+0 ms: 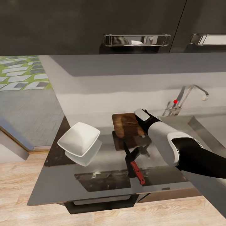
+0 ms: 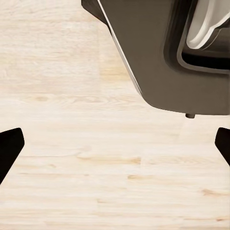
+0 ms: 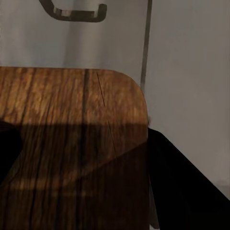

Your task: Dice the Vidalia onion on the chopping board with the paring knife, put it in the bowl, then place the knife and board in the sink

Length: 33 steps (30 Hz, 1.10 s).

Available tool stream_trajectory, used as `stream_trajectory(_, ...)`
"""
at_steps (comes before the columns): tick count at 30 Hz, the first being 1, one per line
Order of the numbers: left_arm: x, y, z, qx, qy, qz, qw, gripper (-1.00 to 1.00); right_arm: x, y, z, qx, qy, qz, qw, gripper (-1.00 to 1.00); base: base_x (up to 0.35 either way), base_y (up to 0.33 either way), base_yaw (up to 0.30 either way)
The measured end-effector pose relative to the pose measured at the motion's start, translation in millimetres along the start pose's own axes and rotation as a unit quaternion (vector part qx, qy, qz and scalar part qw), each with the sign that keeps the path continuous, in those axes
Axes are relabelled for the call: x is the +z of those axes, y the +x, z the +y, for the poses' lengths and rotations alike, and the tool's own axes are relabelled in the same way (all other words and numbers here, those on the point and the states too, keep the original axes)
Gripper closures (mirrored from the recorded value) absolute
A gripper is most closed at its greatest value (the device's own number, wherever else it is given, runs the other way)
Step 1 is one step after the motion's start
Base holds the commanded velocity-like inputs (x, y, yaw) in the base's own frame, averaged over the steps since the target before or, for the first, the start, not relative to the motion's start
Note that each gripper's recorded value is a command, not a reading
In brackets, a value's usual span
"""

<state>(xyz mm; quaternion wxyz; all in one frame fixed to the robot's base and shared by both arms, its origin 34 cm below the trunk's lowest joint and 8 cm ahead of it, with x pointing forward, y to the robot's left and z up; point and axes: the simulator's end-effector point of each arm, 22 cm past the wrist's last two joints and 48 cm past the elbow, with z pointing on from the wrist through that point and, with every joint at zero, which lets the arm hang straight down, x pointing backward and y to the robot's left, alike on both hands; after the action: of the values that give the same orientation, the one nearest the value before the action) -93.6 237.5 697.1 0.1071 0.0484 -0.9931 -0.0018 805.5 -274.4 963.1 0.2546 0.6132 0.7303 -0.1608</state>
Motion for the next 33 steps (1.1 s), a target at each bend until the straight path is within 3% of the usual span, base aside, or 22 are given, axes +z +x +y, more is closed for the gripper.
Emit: stream_trajectory(33,-3.4,8.2,1.1,0.0,-0.001,0.012,0.9999,-1.0,14.4,10.9,-3.0,-0.008,0.01,0.004,0.9999,1.0,0.003,0.001,0.0)
